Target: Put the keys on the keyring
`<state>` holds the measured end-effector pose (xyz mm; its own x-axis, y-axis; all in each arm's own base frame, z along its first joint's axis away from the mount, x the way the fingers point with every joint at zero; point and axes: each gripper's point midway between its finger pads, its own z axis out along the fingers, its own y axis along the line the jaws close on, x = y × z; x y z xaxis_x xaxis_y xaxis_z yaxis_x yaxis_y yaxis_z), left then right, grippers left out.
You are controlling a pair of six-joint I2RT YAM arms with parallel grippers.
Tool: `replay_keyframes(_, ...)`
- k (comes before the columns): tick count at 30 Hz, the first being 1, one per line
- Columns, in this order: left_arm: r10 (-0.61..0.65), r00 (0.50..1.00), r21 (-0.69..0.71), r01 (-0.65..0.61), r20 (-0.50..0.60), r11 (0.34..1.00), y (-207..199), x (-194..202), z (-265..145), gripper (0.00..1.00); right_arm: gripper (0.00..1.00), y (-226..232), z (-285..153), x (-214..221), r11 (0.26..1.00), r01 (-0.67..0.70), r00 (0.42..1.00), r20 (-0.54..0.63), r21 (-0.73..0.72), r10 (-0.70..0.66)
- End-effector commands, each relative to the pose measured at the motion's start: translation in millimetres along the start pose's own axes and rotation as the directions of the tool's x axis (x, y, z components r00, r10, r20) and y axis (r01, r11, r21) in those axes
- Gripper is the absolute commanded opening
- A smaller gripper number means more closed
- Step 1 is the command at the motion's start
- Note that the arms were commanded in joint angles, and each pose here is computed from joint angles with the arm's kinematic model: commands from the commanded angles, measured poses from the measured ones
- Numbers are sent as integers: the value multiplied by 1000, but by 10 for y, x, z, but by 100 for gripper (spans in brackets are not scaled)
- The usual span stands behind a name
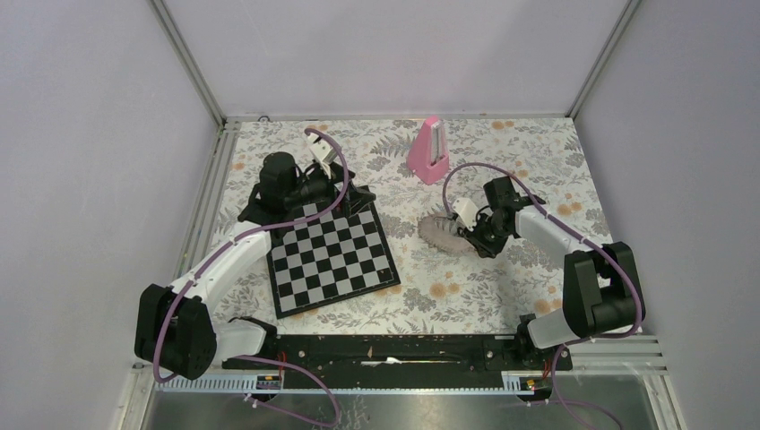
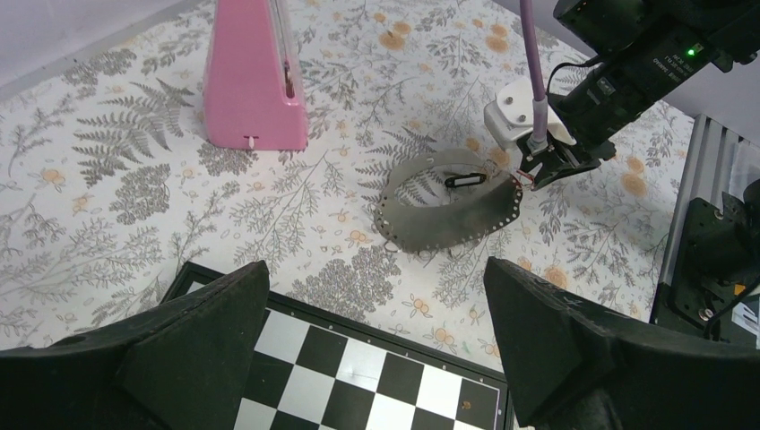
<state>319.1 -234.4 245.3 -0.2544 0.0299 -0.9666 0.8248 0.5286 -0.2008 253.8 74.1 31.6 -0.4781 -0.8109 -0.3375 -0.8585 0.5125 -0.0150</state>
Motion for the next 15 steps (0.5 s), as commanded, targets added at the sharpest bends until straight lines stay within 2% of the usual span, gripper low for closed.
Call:
replay_keyframes(1,43,999,-1,-43,28,999,-19,-70,-51,99,12,-62,65,103,1000,11,1000,-21,27,-11)
replay_keyframes(8,38,999,6,-38,28,999,-21,-69,-37,99,19,-75,126,245,1000,-9,999,-48,28,10)
replay_keyframes(15,31,999,7,-31,21,999,-11,-32,-25,99,32,-124,134,325,999,-38,998,-57,29,40)
